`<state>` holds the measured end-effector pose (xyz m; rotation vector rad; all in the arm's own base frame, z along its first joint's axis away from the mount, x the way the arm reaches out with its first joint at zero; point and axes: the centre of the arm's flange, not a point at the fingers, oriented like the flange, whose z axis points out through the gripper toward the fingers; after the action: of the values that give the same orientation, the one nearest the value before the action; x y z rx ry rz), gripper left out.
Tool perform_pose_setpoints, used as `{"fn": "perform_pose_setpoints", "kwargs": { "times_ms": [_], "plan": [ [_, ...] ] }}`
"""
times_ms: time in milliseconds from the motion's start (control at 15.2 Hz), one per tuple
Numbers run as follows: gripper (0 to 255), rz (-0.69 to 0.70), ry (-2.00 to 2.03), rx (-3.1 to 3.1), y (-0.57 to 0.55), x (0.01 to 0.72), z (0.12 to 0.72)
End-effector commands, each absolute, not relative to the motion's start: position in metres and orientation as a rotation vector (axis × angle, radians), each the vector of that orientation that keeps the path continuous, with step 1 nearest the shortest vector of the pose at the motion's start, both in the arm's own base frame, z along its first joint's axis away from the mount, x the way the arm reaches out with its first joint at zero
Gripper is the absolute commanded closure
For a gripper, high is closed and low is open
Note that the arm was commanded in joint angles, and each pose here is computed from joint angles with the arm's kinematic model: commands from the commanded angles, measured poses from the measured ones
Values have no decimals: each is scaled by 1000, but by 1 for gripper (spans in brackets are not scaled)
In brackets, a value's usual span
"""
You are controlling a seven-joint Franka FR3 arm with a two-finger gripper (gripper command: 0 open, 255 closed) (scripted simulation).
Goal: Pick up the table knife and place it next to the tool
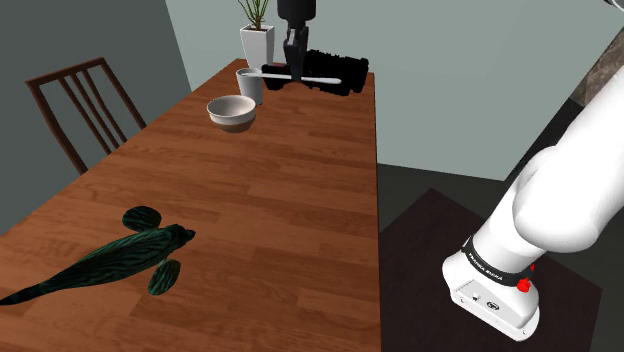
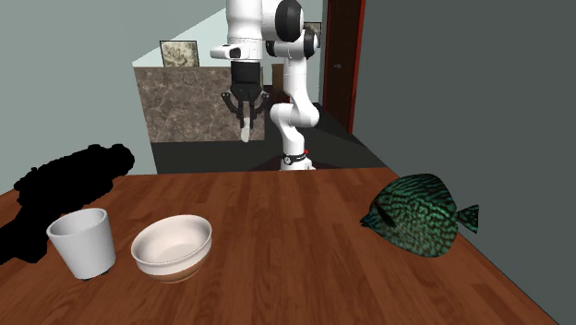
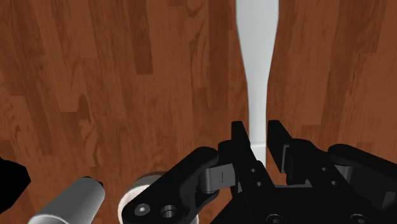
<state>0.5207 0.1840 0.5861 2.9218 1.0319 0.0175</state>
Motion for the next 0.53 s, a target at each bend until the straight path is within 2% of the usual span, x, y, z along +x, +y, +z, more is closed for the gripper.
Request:
{"fn": "perform_pose_setpoints", "kwargs": {
  "times_ms": [0, 462],
  "plan": [
    [255, 18, 1034, 2921, 157, 534, 587],
    [255, 18, 1034, 2921, 76, 578, 587]
  ]
}}
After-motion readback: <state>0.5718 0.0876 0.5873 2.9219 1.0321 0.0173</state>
